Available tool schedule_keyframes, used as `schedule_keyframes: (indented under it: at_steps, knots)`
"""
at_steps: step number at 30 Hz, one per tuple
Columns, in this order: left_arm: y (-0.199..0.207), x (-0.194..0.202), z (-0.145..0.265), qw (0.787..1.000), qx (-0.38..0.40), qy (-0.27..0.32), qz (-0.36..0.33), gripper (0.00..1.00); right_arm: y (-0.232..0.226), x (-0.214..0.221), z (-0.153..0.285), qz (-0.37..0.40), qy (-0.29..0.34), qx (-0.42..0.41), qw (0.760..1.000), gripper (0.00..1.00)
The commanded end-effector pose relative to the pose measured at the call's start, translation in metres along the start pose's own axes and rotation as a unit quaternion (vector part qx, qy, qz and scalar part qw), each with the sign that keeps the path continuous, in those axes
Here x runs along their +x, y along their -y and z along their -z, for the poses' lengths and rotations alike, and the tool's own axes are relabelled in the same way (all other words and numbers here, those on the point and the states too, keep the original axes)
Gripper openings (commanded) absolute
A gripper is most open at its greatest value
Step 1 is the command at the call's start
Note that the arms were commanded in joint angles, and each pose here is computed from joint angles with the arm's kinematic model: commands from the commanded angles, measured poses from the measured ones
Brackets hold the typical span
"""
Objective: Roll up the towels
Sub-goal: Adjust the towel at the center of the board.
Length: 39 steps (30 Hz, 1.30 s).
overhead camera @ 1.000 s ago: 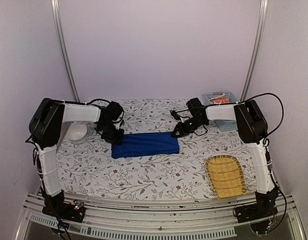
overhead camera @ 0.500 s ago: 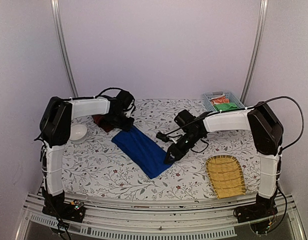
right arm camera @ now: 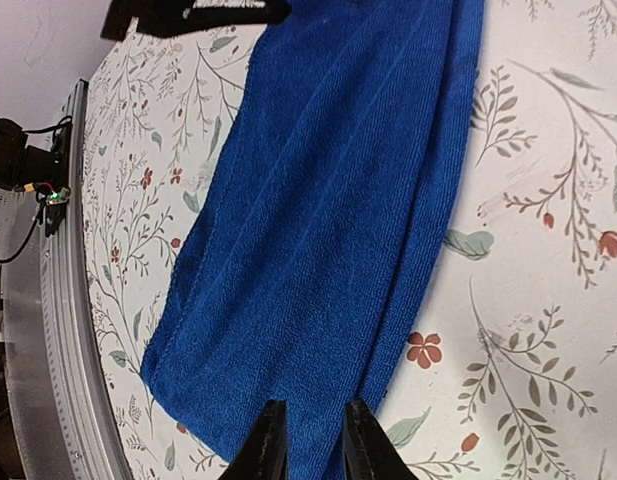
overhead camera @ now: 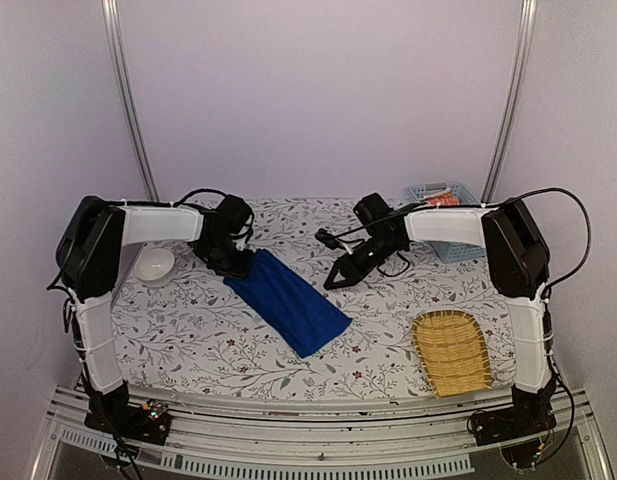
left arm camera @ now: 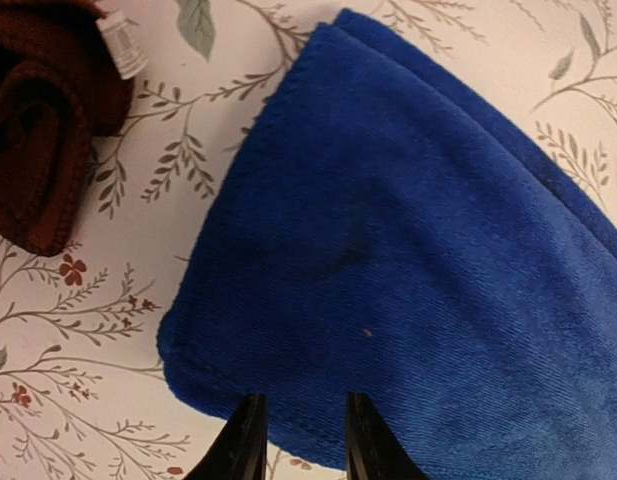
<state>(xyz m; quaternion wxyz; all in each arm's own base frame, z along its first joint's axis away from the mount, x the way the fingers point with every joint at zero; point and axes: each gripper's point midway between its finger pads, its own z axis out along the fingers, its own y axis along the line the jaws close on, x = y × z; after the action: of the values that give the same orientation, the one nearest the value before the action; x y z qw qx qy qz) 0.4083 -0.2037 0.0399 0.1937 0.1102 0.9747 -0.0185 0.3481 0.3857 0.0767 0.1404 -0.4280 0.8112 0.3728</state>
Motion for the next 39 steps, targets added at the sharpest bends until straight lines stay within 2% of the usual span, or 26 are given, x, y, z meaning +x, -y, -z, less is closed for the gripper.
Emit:
schedule_keyframes:
  at_steps: [1, 7, 11, 16, 19, 22, 27, 32, 36, 39]
  knots:
    - [-0.012, 0.002, -0.016, 1.000, 0.013, -0.007, 0.004, 0.30, 0.002, 0.023, -0.022, -0.025, -0.023, -0.032, 0.999, 0.22]
    - [-0.027, 0.029, -0.032, 0.999, -0.002, -0.052, 0.003, 0.29, 0.005, 0.058, -0.032, -0.050, -0.057, -0.035, 0.997, 0.22]
    - [-0.038, 0.025, -0.039, 0.998, -0.024, -0.058, 0.002, 0.29, 0.003, 0.087, -0.034, -0.066, -0.083, -0.034, 0.994, 0.22]
    - [-0.021, -0.001, -0.058, 0.999, 0.001, -0.046, -0.014, 0.28, -0.033, 0.125, -0.042, -0.068, -0.124, -0.068, 0.988, 0.22]
    - [-0.003, -0.030, -0.068, 0.999, 0.017, -0.020, -0.042, 0.28, -0.056, 0.143, -0.046, -0.056, -0.145, -0.093, 0.983, 0.22]
    - [0.017, -0.063, -0.071, 0.997, 0.029, 0.015, -0.072, 0.27, -0.056, 0.148, -0.045, -0.055, -0.149, -0.089, 0.983, 0.22]
    - [0.021, -0.088, -0.054, 0.996, 0.020, 0.042, -0.080, 0.29, -0.047, 0.126, -0.027, -0.036, -0.128, -0.063, 0.989, 0.24]
    - [0.016, -0.103, 0.017, 0.992, 0.016, 0.098, -0.073, 0.31, -0.043, 0.082, 0.005, -0.001, -0.092, -0.042, 0.995, 0.29]
    - [0.034, -0.088, 0.066, 0.987, 0.037, 0.136, -0.082, 0.31, -0.034, 0.037, 0.014, 0.021, -0.059, -0.024, 0.998, 0.30]
    - [0.068, -0.057, 0.092, 0.980, 0.076, 0.153, -0.099, 0.30, -0.007, -0.007, 0.014, 0.029, -0.022, 0.020, 0.999, 0.27]
